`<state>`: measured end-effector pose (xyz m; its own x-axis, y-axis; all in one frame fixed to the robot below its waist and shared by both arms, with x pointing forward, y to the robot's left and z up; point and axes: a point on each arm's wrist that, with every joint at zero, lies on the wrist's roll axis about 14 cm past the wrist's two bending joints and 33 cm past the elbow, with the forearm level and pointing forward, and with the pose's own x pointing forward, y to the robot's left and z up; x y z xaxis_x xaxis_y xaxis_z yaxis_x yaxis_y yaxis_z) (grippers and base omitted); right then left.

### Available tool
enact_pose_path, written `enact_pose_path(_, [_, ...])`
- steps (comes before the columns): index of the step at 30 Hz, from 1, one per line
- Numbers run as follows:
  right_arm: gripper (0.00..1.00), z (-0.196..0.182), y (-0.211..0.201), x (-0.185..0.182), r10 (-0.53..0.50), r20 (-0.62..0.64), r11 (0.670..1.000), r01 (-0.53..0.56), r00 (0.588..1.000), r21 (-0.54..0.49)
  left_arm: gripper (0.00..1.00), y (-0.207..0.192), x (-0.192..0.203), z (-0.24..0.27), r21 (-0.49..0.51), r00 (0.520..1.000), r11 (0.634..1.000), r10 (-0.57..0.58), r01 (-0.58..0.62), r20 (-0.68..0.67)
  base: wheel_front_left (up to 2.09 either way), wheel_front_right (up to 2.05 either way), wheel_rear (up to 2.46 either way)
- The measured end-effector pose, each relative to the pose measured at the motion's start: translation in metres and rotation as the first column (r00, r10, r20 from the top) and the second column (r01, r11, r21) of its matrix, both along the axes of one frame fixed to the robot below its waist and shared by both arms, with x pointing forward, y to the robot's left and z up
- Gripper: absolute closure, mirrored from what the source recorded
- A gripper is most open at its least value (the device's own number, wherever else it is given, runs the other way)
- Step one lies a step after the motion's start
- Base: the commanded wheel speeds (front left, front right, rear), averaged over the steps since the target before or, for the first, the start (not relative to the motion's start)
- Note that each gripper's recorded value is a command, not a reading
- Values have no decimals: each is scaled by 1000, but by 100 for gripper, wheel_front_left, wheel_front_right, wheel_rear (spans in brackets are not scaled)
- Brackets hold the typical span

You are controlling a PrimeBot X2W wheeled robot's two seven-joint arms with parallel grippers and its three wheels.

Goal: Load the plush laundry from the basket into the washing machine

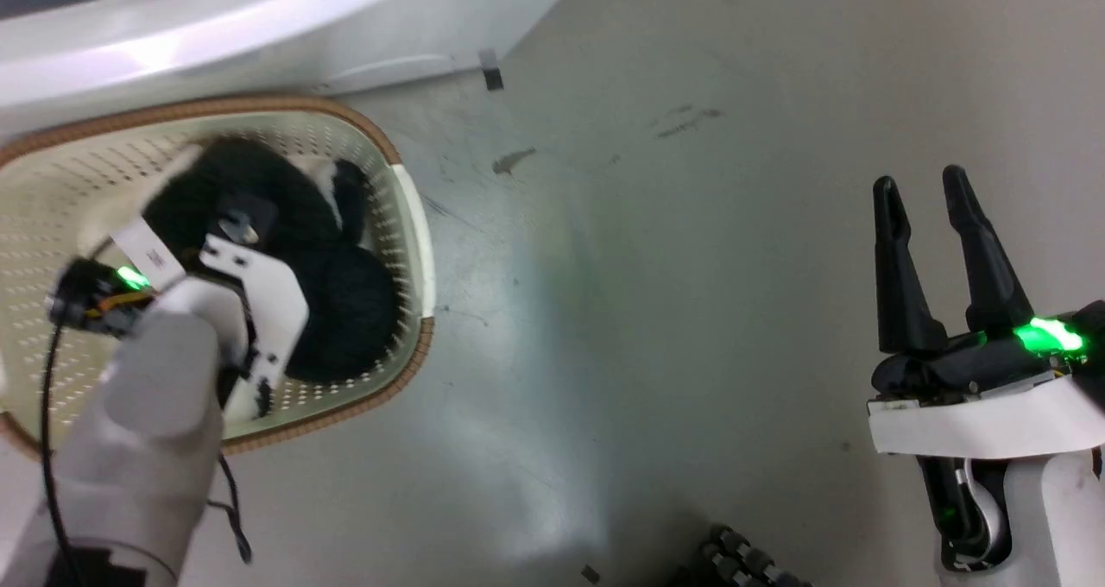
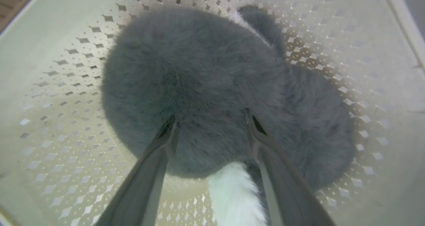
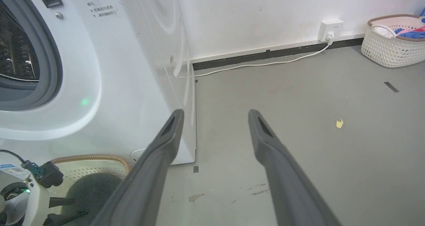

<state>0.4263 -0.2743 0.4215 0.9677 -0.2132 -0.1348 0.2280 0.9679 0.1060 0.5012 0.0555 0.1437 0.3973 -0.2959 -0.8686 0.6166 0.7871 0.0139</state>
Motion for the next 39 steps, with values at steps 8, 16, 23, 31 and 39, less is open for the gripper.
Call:
enact_pose_path(8, [0,-17,-9,-3,-28,-41,1000,28,999,-7,0,-5,12,-32,37,998,999,-9,11,-58,0,0,0])
enact_pose_path(16, [0,-30,-20,-2,-61,-62,998,60,996,-16,0,-11,8,-64,47,991,998,-24,30,-132,0,0,0])
enact_pose_path(23, [0,-35,-17,1,-53,-69,999,52,996,-12,0,-9,5,-70,44,986,999,12,-4,-167,0,0,0])
enact_pose_path(31, [0,-23,-18,4,-46,-37,999,44,998,-31,100,-4,5,-58,30,990,999,24,-20,-140,0,0,0])
enact_pose_path(39, [0,-4,-14,7,-23,13,998,24,1000,-54,100,-4,-1,-28,-28,995,998,56,-59,-85,0,0,0])
